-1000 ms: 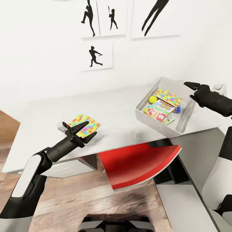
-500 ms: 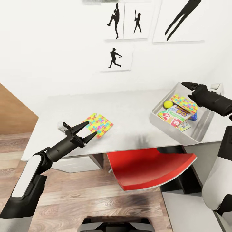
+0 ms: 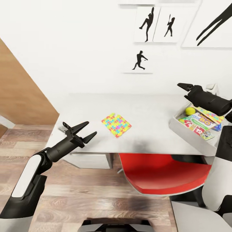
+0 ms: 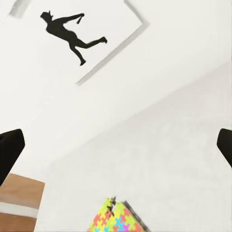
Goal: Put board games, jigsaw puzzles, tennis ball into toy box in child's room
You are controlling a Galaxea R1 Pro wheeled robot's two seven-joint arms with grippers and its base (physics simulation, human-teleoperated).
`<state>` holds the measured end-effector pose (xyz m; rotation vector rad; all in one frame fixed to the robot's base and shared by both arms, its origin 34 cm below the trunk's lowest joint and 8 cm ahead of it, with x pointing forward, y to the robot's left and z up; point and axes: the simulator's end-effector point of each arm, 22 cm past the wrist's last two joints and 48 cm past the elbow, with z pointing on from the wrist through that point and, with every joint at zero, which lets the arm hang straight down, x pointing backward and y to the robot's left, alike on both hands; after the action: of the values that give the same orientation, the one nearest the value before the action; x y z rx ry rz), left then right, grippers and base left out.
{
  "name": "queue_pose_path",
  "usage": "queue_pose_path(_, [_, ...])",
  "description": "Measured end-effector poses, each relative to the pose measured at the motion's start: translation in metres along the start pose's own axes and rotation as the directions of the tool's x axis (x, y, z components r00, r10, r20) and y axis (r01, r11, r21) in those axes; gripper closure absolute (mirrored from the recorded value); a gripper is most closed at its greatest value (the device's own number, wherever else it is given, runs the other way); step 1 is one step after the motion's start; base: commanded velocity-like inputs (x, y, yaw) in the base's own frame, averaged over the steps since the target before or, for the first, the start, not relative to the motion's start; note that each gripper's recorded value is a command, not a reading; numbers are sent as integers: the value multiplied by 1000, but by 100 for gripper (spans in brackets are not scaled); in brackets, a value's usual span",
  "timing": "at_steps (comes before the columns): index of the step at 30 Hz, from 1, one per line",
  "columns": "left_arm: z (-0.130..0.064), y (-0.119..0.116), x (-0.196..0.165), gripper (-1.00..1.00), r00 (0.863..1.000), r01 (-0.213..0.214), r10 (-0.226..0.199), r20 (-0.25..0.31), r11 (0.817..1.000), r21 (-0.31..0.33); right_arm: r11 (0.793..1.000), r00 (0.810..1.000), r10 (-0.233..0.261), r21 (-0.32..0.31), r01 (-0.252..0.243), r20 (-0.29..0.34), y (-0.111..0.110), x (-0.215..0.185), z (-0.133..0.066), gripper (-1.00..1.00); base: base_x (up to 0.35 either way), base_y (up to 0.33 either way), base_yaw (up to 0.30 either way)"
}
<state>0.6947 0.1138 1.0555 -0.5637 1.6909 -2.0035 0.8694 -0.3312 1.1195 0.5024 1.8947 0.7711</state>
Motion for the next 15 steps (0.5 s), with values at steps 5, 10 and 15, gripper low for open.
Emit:
queue_pose_path(5, [0, -2, 0, -100, 1000, -3, 3, 0, 1000, 2, 1000, 1000, -10, -4, 10, -11, 4, 4, 1, -100, 0, 235, 266])
queue_pose_path(10, [0, -4, 0, -100, 1000, -6, 6, -1, 1000, 4, 1000, 1000, -14, -6, 14, -18, 6, 7, 1, -100, 0, 261, 262])
queue_pose_path(15, [1, -5, 1, -100, 1000, -7, 7, -1, 1000, 5, 1000, 1000, -17, -7, 17, -24, 8, 9, 1, -100, 0, 276, 162])
